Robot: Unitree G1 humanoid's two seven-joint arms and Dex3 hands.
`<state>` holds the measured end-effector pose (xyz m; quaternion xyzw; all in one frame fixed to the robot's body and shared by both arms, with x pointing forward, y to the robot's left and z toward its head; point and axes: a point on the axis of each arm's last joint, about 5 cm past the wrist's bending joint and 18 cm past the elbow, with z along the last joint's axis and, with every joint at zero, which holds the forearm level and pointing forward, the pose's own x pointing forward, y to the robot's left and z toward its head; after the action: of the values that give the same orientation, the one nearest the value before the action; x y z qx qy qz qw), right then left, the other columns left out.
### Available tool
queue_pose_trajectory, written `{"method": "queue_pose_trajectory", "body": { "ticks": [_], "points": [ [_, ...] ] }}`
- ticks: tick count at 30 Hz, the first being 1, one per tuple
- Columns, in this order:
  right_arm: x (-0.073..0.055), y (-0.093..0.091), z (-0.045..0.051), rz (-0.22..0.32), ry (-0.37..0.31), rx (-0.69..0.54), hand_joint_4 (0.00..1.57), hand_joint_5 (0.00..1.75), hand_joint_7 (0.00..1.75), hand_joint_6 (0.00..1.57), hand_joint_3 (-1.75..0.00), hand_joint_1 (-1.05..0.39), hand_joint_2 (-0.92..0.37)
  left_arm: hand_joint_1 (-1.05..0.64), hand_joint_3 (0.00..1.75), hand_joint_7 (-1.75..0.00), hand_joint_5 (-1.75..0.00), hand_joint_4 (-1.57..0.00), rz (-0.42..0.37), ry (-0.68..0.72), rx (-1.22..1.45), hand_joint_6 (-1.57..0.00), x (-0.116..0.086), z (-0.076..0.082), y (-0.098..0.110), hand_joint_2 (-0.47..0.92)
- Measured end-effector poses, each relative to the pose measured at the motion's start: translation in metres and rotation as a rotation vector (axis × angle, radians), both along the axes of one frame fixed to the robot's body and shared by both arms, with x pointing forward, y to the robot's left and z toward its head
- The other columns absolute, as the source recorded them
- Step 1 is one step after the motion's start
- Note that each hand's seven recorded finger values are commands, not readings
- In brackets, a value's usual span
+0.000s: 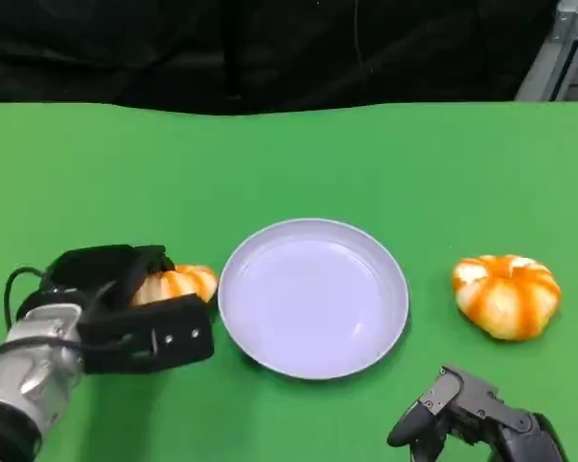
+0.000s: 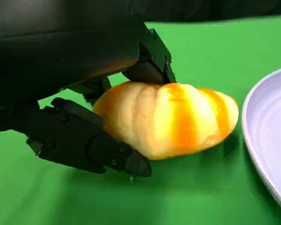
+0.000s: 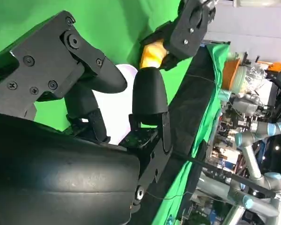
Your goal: Grasp the bread from the table and place it into the plate.
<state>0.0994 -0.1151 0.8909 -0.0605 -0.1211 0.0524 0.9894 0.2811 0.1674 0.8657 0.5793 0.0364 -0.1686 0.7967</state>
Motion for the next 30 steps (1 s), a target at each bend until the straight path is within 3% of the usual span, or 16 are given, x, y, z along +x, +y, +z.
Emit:
{"method": "queue_pose_trajectory", "body": {
  "ticks": [2, 4, 7, 8, 10, 15, 17, 21, 30],
  "points": [
    [0.001, 0.001, -0.0003, -0.004, 0.000, -0.001, 0.73, 1.72, 1.44, 0.67, -1.41, -0.12, -0.35, -0.17, 0.27, -1.57, -1.74, -0.72, -0.012, -0.024, -0.008, -0.64, -0.001, 0.000, 0.004, 0.92],
    [0.001, 0.001, -0.0012, -0.013, 0.002, -0.001, 0.73, 1.72, 1.44, 0.66, -1.40, -0.12, -0.35, -0.15, 0.34, -1.68, -1.75, -0.78, -0.023, -0.046, -0.002, -0.61, -0.003, 0.000, 0.009, 0.90],
    [0.002, 0.001, -0.0035, -0.024, 0.008, -0.012, 0.72, 1.72, 1.44, 0.66, -1.41, -0.12, -0.35, -0.15, 0.60, -1.53, -1.75, -0.81, -0.026, -0.084, 0.006, -0.67, -0.006, 0.002, 0.019, 0.75],
    [0.003, 0.001, -0.0039, -0.026, 0.009, -0.015, 0.72, 1.73, 1.44, 0.66, -1.41, -0.11, -0.35, -0.16, 0.63, -1.51, -1.75, -0.81, -0.023, -0.100, 0.006, -0.67, -0.006, 0.004, 0.022, 0.74],
    [0.003, 0.000, -0.0045, -0.027, 0.010, -0.017, 0.73, 1.71, 1.43, 0.67, -1.39, -0.11, -0.35, -0.16, 0.64, -1.28, -1.75, -0.83, -0.019, -0.131, 0.010, -0.80, -0.007, 0.008, 0.027, 0.67],
    [0.005, 0.000, -0.0038, -0.027, 0.002, -0.021, 0.73, 1.71, 1.42, 0.67, -1.37, -0.11, -0.36, -0.16, 0.65, -1.19, -1.75, -0.83, -0.010, -0.256, 0.007, -0.85, -0.007, 0.020, 0.035, 0.65],
    [0.006, 0.000, -0.0037, -0.024, 0.001, -0.023, 0.74, 1.69, 1.41, 0.69, -1.40, -0.09, -0.34, -0.14, 1.06, -1.55, -1.75, -0.91, -0.008, -0.292, -0.001, -0.78, -0.008, 0.020, 0.034, 0.42],
    [0.006, -0.001, -0.0034, -0.021, -0.003, -0.026, 0.75, 1.69, 1.41, 0.69, -1.42, -0.08, -0.32, -0.11, 1.27, -1.71, -1.75, -0.94, -0.017, -0.518, -0.103, -0.74, -0.020, 0.011, 0.024, 0.31],
    [0.004, -0.003, 0.0009, -0.010, -0.015, -0.020, 0.72, 1.68, 1.41, 0.69, -1.41, -0.10, -0.33, -0.15, 1.36, -1.75, -1.75, -0.94, -0.132, -0.608, -0.256, -0.73, -0.020, 0.021, -0.017, 0.26]
  ]
}}
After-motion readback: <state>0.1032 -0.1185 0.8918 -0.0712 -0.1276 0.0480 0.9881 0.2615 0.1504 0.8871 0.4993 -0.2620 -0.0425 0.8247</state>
